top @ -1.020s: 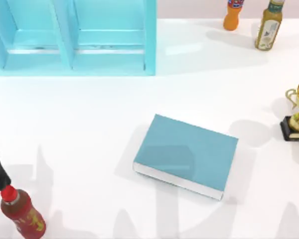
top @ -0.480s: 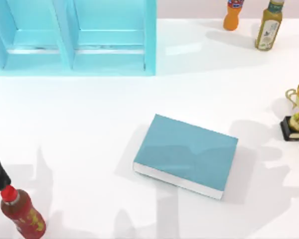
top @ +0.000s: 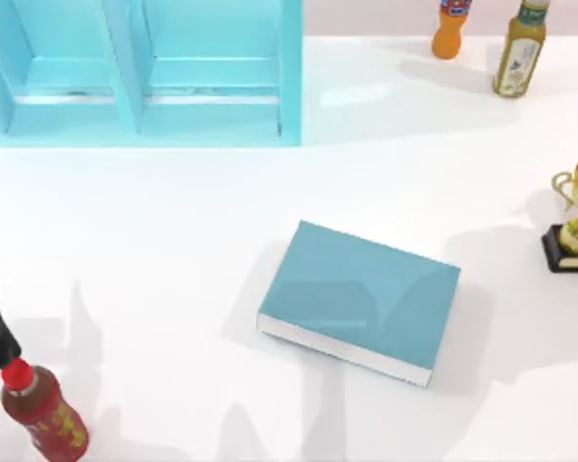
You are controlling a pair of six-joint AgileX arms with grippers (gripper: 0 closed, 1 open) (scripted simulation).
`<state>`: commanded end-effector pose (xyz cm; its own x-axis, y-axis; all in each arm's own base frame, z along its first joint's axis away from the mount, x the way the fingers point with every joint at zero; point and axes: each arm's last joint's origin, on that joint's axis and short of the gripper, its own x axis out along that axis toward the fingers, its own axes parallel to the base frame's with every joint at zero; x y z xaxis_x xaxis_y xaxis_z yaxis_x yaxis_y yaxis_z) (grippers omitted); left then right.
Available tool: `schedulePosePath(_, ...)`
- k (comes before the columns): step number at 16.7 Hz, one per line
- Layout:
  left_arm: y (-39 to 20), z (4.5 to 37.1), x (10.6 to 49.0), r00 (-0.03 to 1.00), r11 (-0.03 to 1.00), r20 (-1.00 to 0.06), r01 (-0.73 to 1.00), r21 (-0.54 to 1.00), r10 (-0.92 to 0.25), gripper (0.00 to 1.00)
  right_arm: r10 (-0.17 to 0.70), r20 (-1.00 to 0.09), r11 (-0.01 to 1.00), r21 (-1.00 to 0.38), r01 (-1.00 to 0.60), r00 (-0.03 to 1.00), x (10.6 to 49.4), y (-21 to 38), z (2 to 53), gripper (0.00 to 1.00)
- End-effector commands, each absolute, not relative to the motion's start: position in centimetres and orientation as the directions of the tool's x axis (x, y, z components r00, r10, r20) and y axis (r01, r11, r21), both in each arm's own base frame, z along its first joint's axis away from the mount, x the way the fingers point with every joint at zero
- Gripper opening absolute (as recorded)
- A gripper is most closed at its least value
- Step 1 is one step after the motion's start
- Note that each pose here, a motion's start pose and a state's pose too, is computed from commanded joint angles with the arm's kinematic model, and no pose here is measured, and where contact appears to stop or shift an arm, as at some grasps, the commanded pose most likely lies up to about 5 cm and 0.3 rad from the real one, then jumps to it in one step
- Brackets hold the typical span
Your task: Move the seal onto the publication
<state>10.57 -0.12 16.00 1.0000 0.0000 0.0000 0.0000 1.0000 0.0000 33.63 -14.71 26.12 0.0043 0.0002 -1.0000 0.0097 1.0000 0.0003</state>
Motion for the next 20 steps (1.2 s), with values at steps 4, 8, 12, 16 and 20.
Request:
schedulePosePath(4, -0.1, 16.0, 10.6, 1.000, 1.000, 0.000, 0.000, 0.000, 0.000, 1.00, 0.003, -1.000, 1.000, 0.003, 0.010, 0.000, 33.7, -14.8, 26.1, 1.00)
schedulePosePath(8, -0.1, 16.0, 10.6, 1.000, 1.000, 0.000, 0.000, 0.000, 0.000, 1.00, 0.004, -1.000, 1.000, 0.004, 0.010, -0.003, 33.8, -14.7, 24.9, 1.00)
schedulePosePath(12, -0.1, 16.0, 10.6, 1.000, 1.000, 0.000, 0.000, 0.000, 0.000, 1.00, -0.001, -1.000, 1.000, -0.001, 0.010, 0.007, 34.1, -14.9, 20.5, 1.00)
schedulePosePath(16, -0.1, 16.0, 10.6, 1.000, 1.000, 0.000, 0.000, 0.000, 0.000, 1.00, 0.002, -1.000, 1.000, 0.002, 0.010, 0.002, 33.8, -14.8, 16.4, 1.00)
schedulePosePath(20, -0.1, 16.0, 10.6, 1.000, 1.000, 0.000, 0.000, 0.000, 0.000, 1.00, 0.003, -1.000, 1.000, 0.003, 0.010, 0.000, 33.7, -14.8, 16.1, 1.00)
